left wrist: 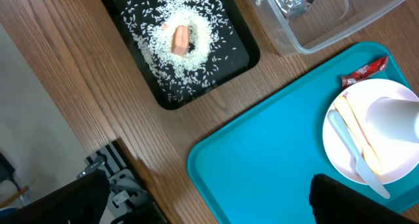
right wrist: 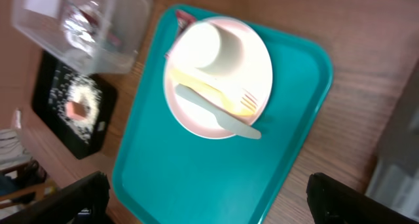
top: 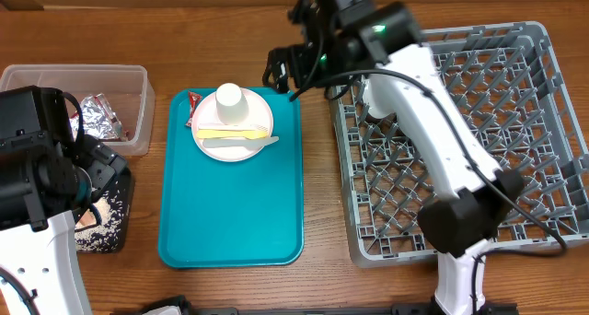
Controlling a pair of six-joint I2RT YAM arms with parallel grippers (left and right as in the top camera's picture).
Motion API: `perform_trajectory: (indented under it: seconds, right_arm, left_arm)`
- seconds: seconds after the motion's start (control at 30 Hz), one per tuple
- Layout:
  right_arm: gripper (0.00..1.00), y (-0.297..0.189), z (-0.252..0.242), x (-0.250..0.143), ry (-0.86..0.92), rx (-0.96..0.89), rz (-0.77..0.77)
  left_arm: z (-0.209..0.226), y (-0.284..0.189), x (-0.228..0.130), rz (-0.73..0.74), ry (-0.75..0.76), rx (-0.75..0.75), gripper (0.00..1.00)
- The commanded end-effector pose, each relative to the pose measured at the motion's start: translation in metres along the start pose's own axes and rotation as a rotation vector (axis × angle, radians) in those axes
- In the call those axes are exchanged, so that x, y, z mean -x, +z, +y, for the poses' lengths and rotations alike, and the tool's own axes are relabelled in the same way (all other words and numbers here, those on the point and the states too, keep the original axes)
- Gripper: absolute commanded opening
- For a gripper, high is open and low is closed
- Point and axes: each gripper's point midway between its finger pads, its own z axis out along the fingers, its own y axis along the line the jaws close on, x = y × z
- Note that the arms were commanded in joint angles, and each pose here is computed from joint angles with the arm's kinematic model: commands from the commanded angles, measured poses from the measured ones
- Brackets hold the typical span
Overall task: Sort waste into correct bins and load items into the dishwasher rack
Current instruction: 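Lower the plate upright into the rack slots beside the bowl, then open the right gripper and withdraw the right arm to the right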
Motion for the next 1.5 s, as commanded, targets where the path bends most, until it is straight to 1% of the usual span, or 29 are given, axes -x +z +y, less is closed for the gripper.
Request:
perform_trajectory:
  seconds: [0.0,0.33,0.53,0.63,0.7,0.87,1.0,1.13,1.23,1.33,1.47]
  right_arm:
    - [1.00,0.011,-0.008,-0.007,0.040,-0.005,0.033]
    - [1.00,0.012,-0.012,-0.009,0.044,-0.027,0.039]
    - [1.00,0.006,-0.048,-0.001,0.050,-0.216,-0.009]
    - [1.00,-0.002,-0.068,0.007,0.082,-0.249,-0.038]
    - [1.00,-0.007,-0.077,0.009,0.106,-0.240,-0.040]
    - [1.00,-0.024,-0.077,0.007,0.168,-0.099,-0.016]
    - [1.00,-0.047,-0.079,0.009,0.190,-0.070,-0.045]
    - [1.00,-0.076,-0.070,0.009,0.146,-0.067,-0.101]
    - [1.00,-0.109,-0.057,0.011,0.102,-0.079,-0.181]
    - [1.00,-0.148,-0.065,0.012,0.113,-0.177,-0.284]
    - [1.00,-0.202,-0.102,0.009,0.230,-0.352,-0.419]
  left_arm:
    - [0.004,-0.006,0.004,-0.031,0.000,-0.004,1.00]
    - [0.004,-0.006,0.004,-0.031,0.000,-0.004,1.00]
    - [0.004,-0.006,0.004,-0.031,0.000,-0.004,1.00]
    - [0.004,-0.006,0.004,-0.031,0.000,-0.004,1.00]
    - [0.004,-0.006,0.004,-0.031,0.000,-0.004,1.00]
    - [0.004,-0.006,0.004,-0.031,0.000,-0.004,1.00]
    - [0.004,-0.006,0.004,-0.031,0.000,-0.004,1.00]
    - [0.004,-0.006,0.004,-0.031,0.000,-0.004,1.00]
    - [0.004,-0.006,0.004,-0.031,0.000,-0.004,1.00]
    - [0.004,-0.006,0.004,-0.031,0.000,-0.004,1.00]
    - [0.004,-0.006,0.004,-0.031,0.000,-0.004,1.00]
